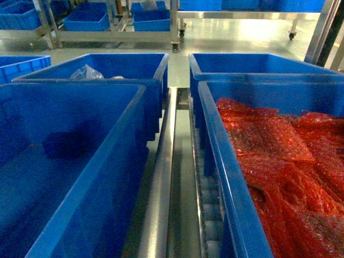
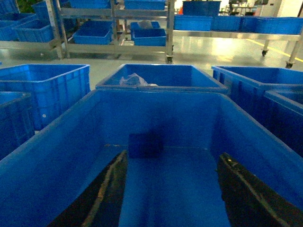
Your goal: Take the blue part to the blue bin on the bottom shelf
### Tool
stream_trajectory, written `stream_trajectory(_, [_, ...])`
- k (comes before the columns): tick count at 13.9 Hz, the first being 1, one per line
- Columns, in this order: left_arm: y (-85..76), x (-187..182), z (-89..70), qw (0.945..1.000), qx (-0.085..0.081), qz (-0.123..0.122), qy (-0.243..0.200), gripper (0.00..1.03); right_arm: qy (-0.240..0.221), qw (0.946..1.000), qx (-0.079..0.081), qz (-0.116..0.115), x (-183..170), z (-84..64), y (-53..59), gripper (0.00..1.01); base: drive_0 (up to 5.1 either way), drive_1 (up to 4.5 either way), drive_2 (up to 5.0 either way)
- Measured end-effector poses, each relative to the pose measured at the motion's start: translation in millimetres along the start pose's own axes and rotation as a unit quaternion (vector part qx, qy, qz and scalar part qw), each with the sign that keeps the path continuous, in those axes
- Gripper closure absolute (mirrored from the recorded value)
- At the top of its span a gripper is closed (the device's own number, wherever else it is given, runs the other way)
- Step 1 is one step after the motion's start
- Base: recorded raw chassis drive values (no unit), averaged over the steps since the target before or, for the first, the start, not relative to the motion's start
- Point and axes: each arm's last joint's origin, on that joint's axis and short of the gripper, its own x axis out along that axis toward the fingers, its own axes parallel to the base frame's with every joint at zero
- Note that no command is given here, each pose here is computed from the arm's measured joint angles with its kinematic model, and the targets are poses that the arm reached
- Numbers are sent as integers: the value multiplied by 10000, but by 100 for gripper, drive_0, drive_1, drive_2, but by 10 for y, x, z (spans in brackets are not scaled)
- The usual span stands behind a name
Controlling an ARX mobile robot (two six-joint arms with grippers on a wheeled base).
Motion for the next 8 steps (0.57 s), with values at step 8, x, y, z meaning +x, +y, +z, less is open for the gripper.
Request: stream_trajectory(8, [0, 0, 0, 10000, 4, 0, 0, 5, -2, 10000, 0, 0, 0, 0, 0, 3, 0, 0, 0])
